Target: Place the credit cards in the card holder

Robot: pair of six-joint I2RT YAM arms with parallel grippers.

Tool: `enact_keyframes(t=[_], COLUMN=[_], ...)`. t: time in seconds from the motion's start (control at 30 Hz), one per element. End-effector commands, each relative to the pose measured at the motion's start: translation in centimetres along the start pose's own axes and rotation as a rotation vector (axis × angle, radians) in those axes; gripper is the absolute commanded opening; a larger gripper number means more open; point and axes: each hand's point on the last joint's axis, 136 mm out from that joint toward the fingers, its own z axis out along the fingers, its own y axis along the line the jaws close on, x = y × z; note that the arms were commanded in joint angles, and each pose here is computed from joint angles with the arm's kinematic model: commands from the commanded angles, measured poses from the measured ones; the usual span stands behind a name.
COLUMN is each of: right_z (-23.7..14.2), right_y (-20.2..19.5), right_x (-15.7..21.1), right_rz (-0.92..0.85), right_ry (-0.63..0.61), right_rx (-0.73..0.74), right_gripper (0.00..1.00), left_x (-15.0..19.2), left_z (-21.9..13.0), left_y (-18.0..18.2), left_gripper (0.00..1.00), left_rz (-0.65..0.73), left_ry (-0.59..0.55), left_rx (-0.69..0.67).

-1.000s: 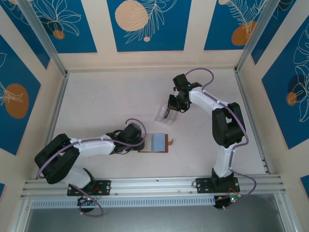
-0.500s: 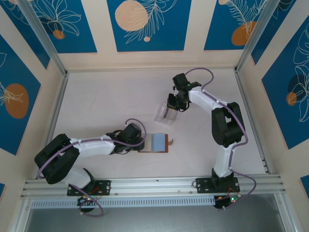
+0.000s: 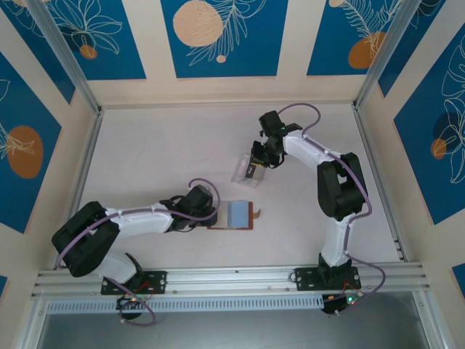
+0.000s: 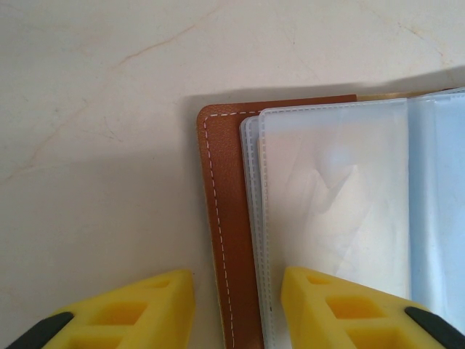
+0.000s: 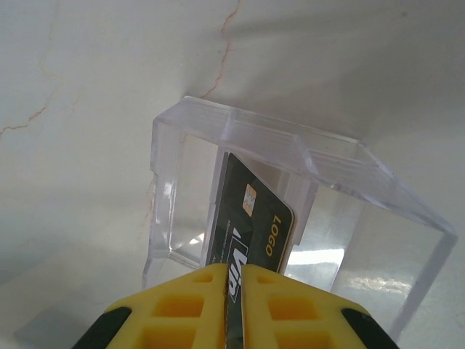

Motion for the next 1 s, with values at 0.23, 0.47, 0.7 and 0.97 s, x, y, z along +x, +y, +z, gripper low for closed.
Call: enact_keyframes(t=[0.23,0.47,0.7,0.97], right_z=[-0.8,0.5,1.6,1.4], right_y=[-1.8,-1.8,-1.1,-2.5], right_x=[0.1,0.5,0.7,0.6], right_rz=[-0.02,-0.022,-0.043,-0.077], right_ry=[-0.019,0.01,0.03,0.012], right_rx=[0.139,0.144,0.142,0.246], right_gripper=[0.16,0.23,0.22,0.21], left_x=[2.7,2.6,2.7,2.7], left_z=[1.3,1.2,1.2,1.2], left_y=[1.6,1.5,1.7,1.8], left_gripper=[0.38,0.38,0.38,0.38], left_rz=[0.016,0.02,0.019,0.016], left_ry=[0.078,0.077,0.077,0.074], left_rx=[-0.043,-0.041,-0.046,-0.048])
